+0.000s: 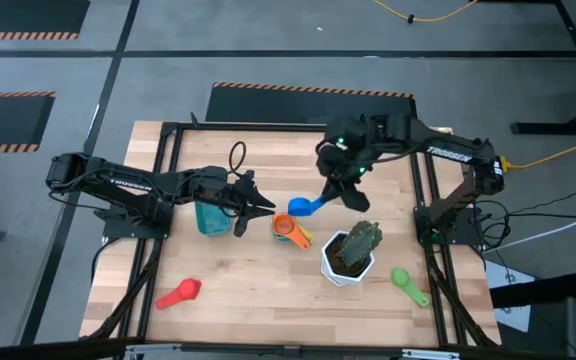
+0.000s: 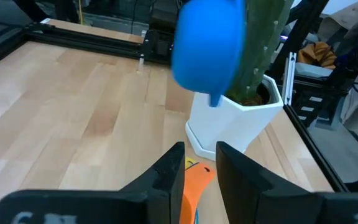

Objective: Nest measuring cups in basket
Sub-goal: Stack the blue measuring cup on top of the orange measuring cup

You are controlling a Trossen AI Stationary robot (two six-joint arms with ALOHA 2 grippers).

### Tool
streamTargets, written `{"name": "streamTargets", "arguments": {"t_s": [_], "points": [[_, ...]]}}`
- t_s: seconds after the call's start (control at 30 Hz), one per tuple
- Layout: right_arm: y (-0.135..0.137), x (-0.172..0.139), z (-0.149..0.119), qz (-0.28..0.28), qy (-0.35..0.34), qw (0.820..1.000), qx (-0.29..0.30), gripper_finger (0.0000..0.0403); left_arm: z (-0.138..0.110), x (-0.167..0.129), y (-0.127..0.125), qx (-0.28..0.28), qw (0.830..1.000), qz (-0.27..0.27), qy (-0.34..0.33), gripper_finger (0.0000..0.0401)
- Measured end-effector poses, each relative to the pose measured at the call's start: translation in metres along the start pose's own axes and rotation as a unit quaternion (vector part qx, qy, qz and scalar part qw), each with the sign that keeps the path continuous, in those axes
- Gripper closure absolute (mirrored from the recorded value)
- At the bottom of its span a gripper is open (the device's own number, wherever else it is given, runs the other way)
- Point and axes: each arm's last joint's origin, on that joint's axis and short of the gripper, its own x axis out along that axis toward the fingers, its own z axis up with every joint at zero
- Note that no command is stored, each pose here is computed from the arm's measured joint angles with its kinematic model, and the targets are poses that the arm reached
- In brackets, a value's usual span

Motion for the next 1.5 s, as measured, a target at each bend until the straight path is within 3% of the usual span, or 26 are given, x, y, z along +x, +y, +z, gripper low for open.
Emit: {"name": "streamTargets", "arguments": {"t_s": [0.17, 0.33, 0.57, 0.83, 1.07, 1.5], "points": [[-0.032, 0.019, -0.028, 0.028, -0.035, 0.999, 0.002, 0.0397, 0.0, 0.0, 0.0, 0.0, 1.0, 0.0, 0.0, 0.0318], [-0.07, 0.052, -0.064, 0.109, -0.102, 0.986, 0.08, 0.039, 0.0, 0.0, 0.0, 0.0, 1.0, 0.0, 0.0, 0.0317], [-0.104, 0.068, -0.092, 0.114, -0.166, 0.967, 0.156, 0.0396, 0.0, 0.0, 0.0, 0.0, 1.0, 0.002, 0.0, 0.0319], [-0.106, 0.091, -0.115, 0.135, -0.19, 0.949, 0.214, 0.0394, 0.0, 0.0, 0.001, 0.0, 1.0, 0.018, -0.003, 0.032], [-0.104, 0.107, -0.132, 0.108, -0.219, 0.939, 0.243, 0.0393, 0.0, 0.0, 0.002, 0.0, 0.999, 0.034, -0.006, 0.032], [-0.095, 0.134, -0.134, 0.11, -0.202, 0.945, 0.234, 0.0393, 0.0, 0.0, 0.002, 0.0, 0.999, 0.037, -0.007, 0.032]]}}
